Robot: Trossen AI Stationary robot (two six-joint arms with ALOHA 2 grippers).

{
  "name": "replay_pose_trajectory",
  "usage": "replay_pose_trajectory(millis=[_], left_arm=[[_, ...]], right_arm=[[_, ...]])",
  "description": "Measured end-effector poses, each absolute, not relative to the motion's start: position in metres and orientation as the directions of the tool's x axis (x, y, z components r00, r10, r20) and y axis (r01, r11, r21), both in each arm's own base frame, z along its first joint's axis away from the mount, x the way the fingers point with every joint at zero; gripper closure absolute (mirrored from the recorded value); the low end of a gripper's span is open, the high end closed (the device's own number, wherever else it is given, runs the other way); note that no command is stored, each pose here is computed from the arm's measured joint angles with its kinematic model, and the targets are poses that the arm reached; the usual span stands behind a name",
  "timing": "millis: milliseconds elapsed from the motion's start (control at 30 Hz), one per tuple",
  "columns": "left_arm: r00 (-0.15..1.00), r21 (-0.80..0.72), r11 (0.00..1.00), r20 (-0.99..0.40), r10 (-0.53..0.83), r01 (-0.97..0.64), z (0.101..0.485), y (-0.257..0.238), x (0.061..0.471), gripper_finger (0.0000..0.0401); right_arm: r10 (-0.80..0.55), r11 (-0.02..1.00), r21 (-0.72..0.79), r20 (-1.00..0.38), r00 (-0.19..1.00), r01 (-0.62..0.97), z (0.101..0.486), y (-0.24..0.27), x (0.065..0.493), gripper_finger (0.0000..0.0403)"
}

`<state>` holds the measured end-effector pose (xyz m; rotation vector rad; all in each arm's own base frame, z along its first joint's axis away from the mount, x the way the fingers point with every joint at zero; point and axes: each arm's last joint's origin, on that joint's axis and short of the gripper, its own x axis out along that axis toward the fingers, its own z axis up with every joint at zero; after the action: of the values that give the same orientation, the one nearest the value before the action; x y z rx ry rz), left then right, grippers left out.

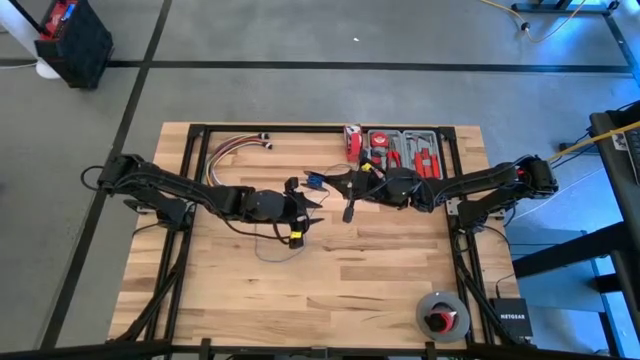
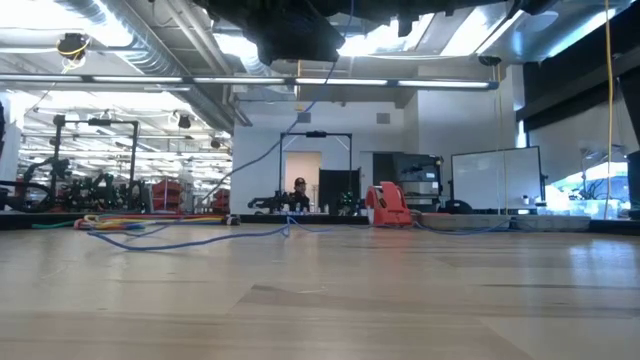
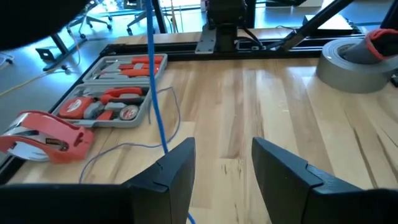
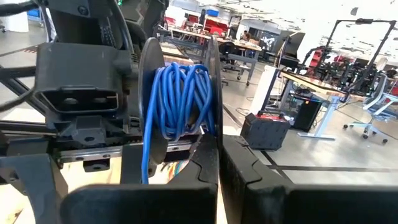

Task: Coil cords
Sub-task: Coil the blue wire on the black spool

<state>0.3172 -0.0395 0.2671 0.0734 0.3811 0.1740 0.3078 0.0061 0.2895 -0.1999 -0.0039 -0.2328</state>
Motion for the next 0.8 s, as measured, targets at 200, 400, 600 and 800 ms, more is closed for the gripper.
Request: replay_pose_trajectory(millis=[200, 400, 600, 800], left_arm=[[0.914, 0.102, 0.983, -0.363, 0.182, -0.155, 0.267, -0.04, 0.317, 0.0248], [0.913, 0.112, 0.981, -0.362, 0.19, -0.16, 0.267, -0.04, 0.317, 0.0248], [0.901, 0.131, 0.966, -0.352, 0.255, -0.222, 0.268, -0.041, 0.316, 0.0248], [0.91, 0.137, 0.965, -0.325, 0.255, -0.222, 0.276, -0.049, 0.316, 0.0248]], right_arm=[[-0.229, 0.953, -0.2, 0.027, 0.973, 0.229, 0.289, 0.006, 0.308, 0.0402], [-0.228, 0.953, -0.2, 0.027, 0.973, 0.229, 0.289, 0.006, 0.308, 0.0402], [-0.228, 0.953, -0.199, 0.026, 0.973, 0.229, 0.289, 0.006, 0.308, 0.0402], [-0.228, 0.952, -0.205, 0.025, 0.973, 0.228, 0.289, 0.006, 0.308, 0.0402]])
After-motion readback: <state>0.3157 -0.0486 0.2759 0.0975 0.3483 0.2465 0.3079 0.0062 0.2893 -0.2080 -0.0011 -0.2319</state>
